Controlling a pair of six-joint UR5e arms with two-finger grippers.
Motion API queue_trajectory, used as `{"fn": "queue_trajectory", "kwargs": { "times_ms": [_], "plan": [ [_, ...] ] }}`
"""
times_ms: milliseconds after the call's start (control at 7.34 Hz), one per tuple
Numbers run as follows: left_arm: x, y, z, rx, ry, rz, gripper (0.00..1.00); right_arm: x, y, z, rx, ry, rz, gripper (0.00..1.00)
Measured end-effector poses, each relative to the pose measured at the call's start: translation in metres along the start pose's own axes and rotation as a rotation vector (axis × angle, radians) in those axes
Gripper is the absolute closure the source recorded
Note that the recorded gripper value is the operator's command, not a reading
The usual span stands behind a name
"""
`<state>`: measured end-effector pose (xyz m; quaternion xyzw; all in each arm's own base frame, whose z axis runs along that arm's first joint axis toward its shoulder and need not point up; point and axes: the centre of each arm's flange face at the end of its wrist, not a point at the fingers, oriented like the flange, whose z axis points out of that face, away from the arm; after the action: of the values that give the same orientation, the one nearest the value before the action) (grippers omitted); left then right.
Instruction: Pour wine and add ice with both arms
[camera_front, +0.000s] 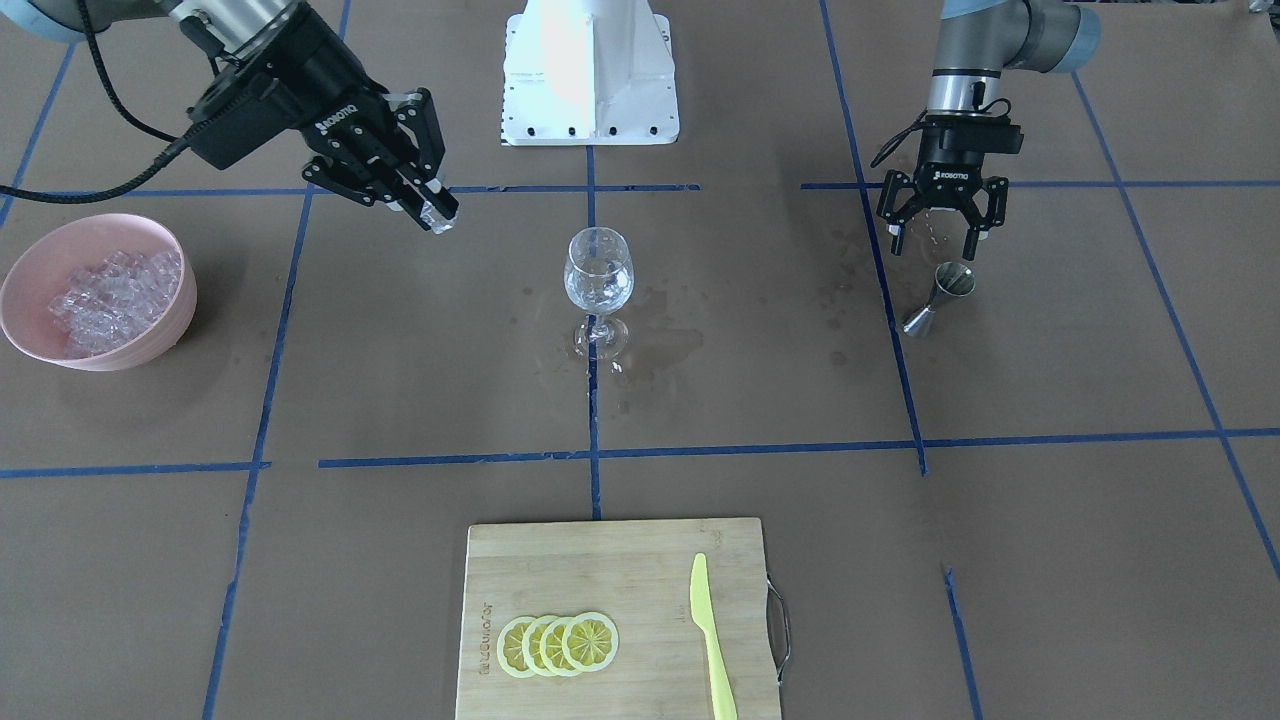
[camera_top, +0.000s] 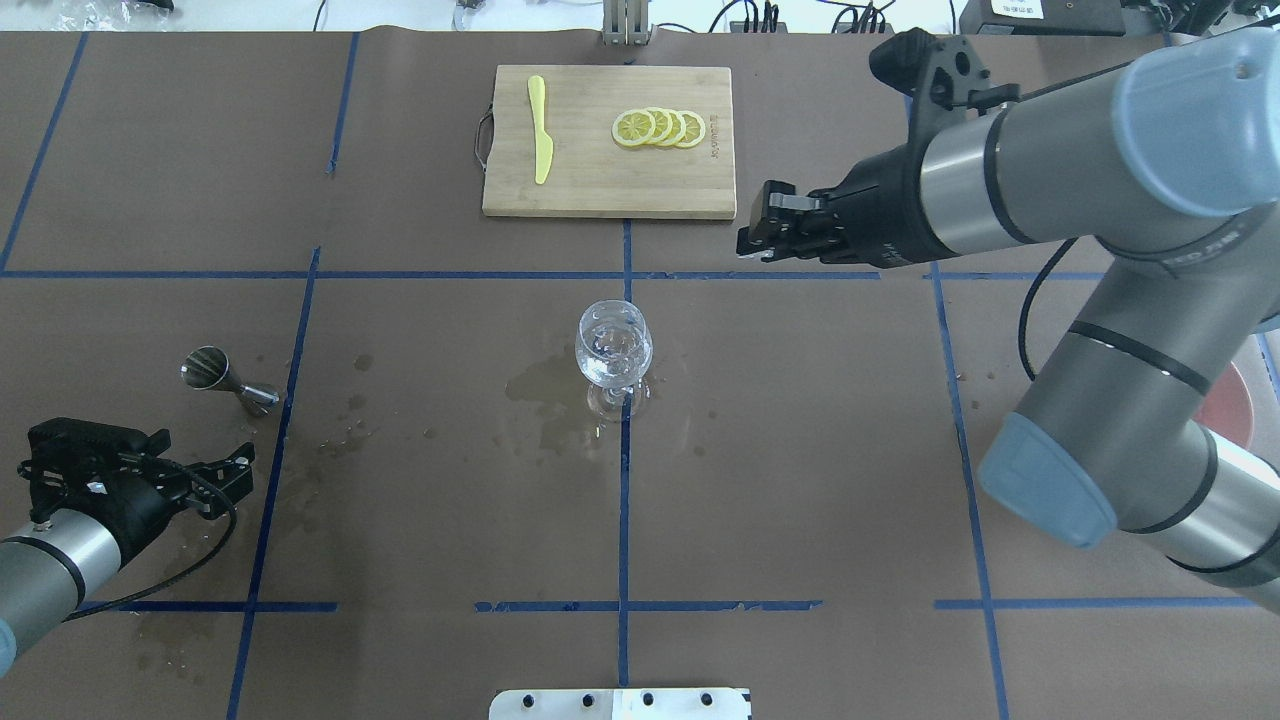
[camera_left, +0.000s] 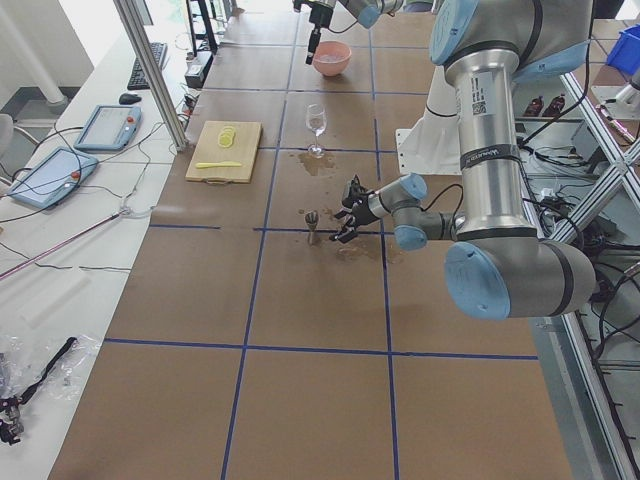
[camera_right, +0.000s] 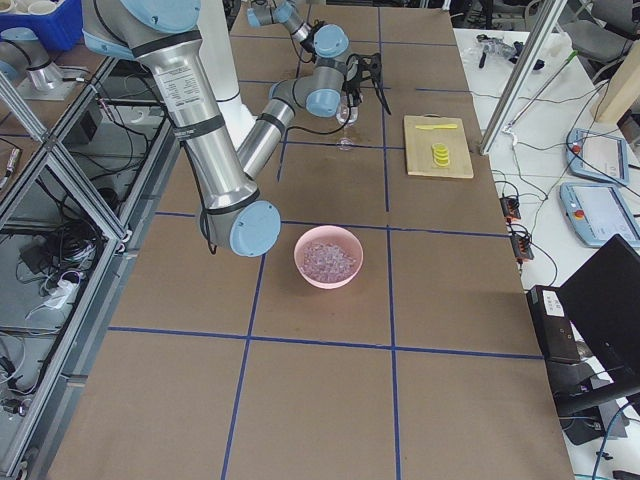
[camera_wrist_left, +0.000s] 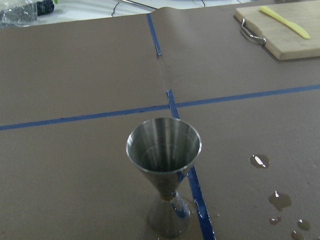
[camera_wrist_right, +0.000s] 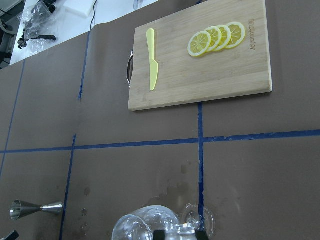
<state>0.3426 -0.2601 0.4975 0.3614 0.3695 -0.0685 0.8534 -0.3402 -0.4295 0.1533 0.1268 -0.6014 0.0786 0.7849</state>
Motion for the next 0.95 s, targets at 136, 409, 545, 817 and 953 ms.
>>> {"fn": "queue_trajectory", "kwargs": {
  "times_ms": [136, 409, 545, 817, 953],
  "plan": [
    [-0.003, 0.000, -0.007, -0.050, 0.016, -0.003, 0.00, -0.014, 0.004, 0.017, -0.005, 0.010, -0.002, 1.00],
    [-0.013, -0.013, -0.025, -0.160, 0.054, -0.029, 0.00, -0.036, 0.020, 0.041, -0.031, 0.008, 0.004, 1.00],
    [-0.020, -0.021, -0.034, -0.211, 0.069, -0.043, 0.00, -0.044, 0.028, 0.049, -0.042, 0.005, 0.003, 1.00],
    [-0.021, -0.041, -0.053, -0.309, 0.075, -0.066, 0.00, -0.053, 0.044, 0.068, -0.050, 0.012, -0.004, 1.00],
    [-0.017, -0.059, -0.065, -0.355, 0.067, -0.085, 0.00, -0.054, 0.051, 0.073, -0.055, 0.015, -0.007, 1.00]
  ]
}}
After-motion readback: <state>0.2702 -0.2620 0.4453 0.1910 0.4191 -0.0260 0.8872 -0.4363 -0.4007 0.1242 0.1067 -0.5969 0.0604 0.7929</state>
